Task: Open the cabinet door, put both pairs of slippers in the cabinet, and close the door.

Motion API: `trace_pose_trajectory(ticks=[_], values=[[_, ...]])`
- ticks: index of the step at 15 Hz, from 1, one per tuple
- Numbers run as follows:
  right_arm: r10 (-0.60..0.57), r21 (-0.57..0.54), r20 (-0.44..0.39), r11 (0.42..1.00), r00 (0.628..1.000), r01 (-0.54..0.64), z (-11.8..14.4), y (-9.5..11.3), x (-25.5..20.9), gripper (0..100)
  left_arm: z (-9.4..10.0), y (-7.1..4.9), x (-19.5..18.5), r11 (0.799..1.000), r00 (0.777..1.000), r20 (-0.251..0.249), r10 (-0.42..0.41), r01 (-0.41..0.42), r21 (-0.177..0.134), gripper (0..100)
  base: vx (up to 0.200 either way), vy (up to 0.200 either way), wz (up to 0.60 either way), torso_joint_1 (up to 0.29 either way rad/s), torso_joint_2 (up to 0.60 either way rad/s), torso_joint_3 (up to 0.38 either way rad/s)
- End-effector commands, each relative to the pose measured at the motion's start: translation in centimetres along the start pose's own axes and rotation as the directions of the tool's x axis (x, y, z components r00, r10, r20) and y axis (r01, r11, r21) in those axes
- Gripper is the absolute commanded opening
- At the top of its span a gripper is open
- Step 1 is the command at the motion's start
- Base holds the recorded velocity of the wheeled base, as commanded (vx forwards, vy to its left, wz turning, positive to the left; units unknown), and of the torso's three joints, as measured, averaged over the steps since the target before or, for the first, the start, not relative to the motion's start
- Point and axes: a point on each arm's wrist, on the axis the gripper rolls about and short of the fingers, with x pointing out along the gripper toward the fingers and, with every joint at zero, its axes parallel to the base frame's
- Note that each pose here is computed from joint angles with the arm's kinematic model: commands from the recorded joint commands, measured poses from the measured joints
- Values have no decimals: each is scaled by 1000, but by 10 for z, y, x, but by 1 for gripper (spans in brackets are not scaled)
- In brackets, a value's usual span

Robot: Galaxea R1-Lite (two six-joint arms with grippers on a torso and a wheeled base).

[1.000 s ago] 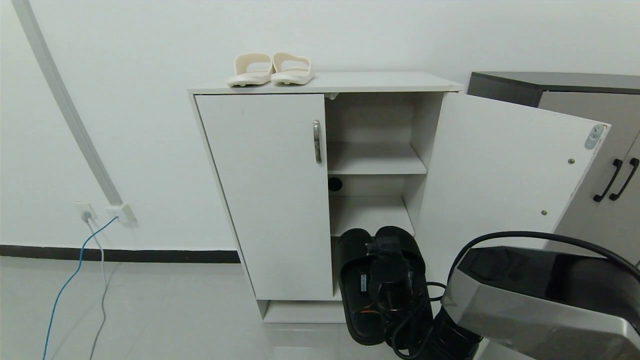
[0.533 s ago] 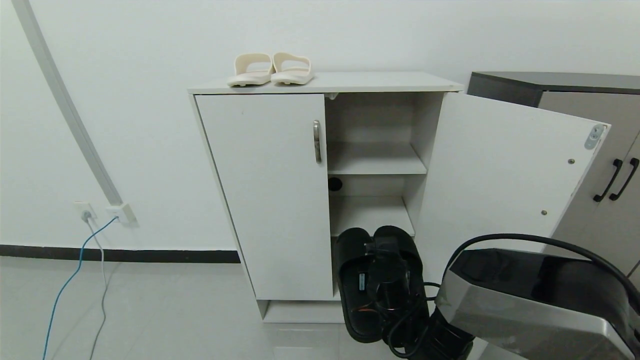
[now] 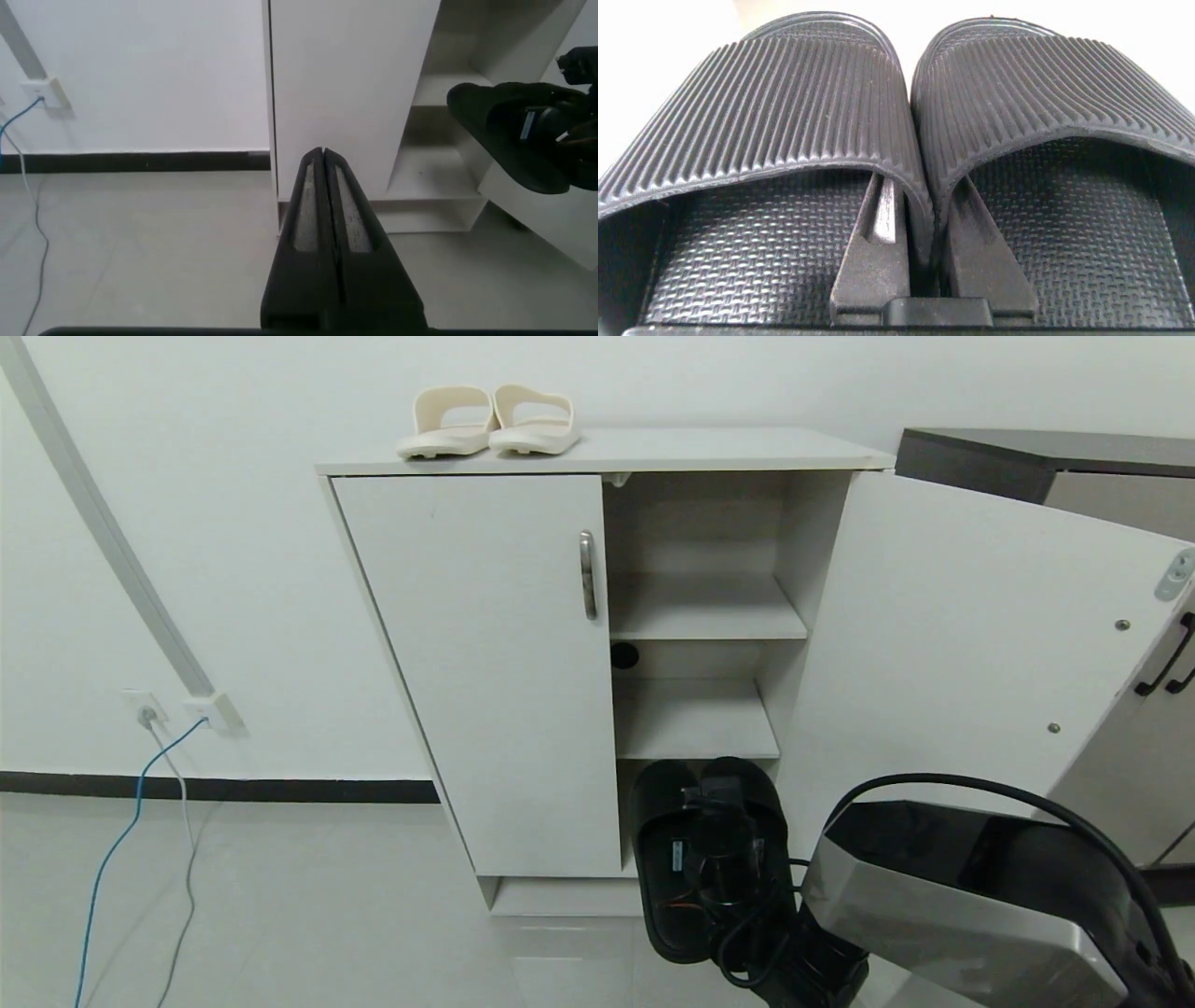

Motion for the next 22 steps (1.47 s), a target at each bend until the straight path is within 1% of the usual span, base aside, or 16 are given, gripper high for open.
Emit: trace_pose_trajectory(ticks=[1, 4, 6, 9, 11, 18, 22], values=[[-2, -1, -2, 1000, 1000, 2, -2, 0, 1, 0, 0, 0, 0, 1000, 1000, -1, 1, -1, -1, 0, 0, 0, 0, 2, 2, -198], [-6, -1, 2, 1000, 1000, 6, -1, -1, 3, 0, 0, 0, 0, 1000, 1000, -1, 3, -3, 1, 0, 0, 0, 0, 9, 1, -193], [-15, -27, 12, 1000, 1000, 15, -3, -2, 6, 0, 0, 0, 0, 1000, 1000, -1, 3, -3, 1, 0, 0, 0, 0, 7, 0, -198], [-25, -49, 123, 998, 992, 32, 5, -8, 12, 0, 0, 0, 0, 1000, 1000, -1, 3, -3, 1, 0, 0, 0, 0, 1, 2, -199], [-32, -57, 166, 997, 986, 42, 10, -10, 14, 0, 0, 0, 0, 1000, 1000, -1, 1, -1, 1, 0, 0, 0, 0, 5, 0, -154], [-32, -56, 196, 997, 980, 44, 18, -9, 15, 0, 0, 0, 0, 1000, 1000, -1, 1, -1, -1, 0, 0, 0, 0, 1, -1, -9], [-43, -54, 197, 997, 979, 54, 18, -11, 19, 0, 0, 0, 0, 1000, 1000, -1, 1, -1, -1, 0, 200, 0, 0, 2, 2, 2]])
